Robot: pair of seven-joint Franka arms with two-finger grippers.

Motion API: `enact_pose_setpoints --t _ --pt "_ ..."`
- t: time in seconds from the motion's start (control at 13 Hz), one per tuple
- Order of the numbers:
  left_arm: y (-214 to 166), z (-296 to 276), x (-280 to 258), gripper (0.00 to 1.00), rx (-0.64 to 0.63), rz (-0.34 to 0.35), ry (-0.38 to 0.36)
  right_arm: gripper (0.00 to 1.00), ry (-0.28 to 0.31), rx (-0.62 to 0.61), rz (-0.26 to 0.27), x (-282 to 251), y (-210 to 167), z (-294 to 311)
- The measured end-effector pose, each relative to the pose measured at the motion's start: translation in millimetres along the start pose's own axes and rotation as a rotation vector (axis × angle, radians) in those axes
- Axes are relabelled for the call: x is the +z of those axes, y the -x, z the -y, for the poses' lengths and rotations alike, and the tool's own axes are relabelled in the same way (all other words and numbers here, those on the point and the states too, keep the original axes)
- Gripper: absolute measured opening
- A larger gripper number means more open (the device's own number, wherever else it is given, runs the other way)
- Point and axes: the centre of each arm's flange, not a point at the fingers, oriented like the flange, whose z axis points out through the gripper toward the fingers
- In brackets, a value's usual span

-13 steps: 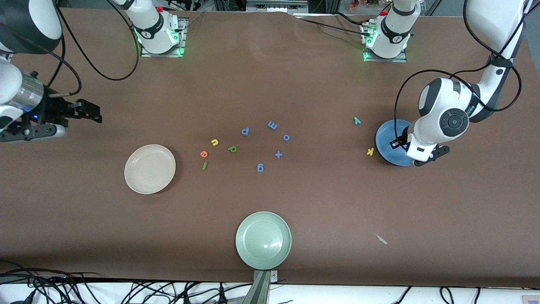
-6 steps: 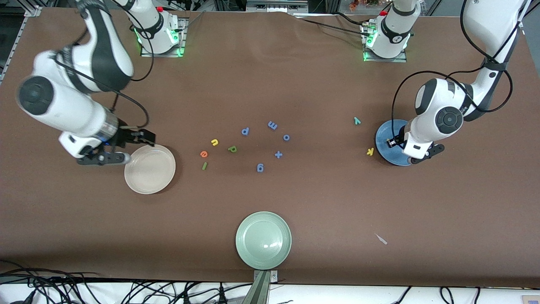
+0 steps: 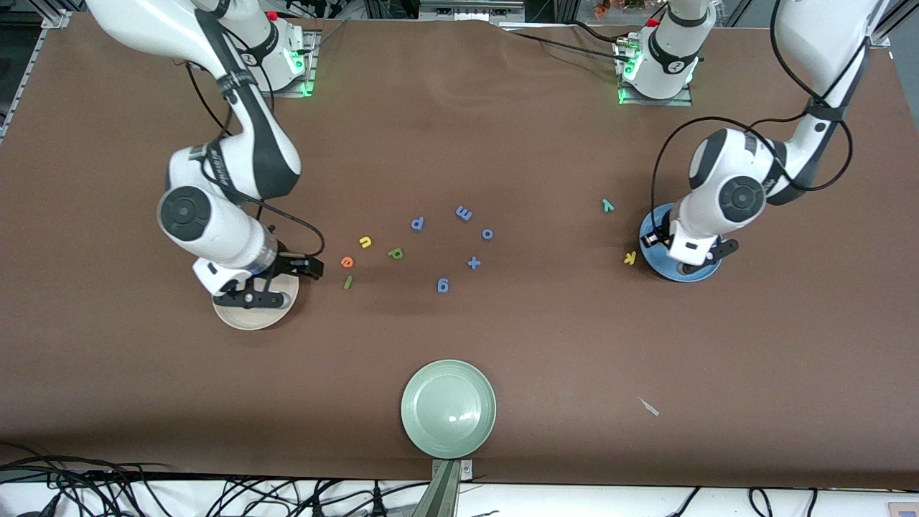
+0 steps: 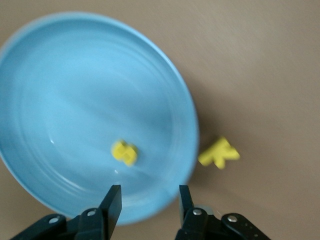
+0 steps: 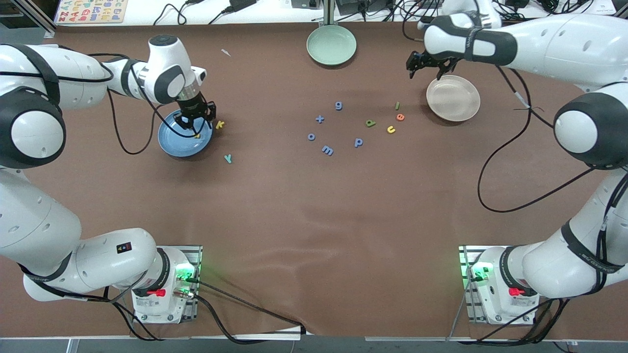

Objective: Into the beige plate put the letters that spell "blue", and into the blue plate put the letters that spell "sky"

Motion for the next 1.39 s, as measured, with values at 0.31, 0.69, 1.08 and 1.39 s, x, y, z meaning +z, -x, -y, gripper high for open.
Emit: enact_pose_setpoints --t 0.31,0.69,1.08,1.39 --pt "63 -32 5 0.54 -0.044 0.003 -0.030 1.00 -0.007 0.018 -0.027 27 1 19" --pt "98 -25 41 0.54 -0.079 -0.020 0.028 1.00 0.003 0.047 -0.064 59 3 38" --pt "105 -20 51 0.53 -0.082 -0.031 0.063 1.00 -0.001 0.062 -0.077 72 0 36" --pt "106 -19 53 0.52 -0.072 -0.035 0.059 1.00 -0.003 0.087 -0.077 81 6 47"
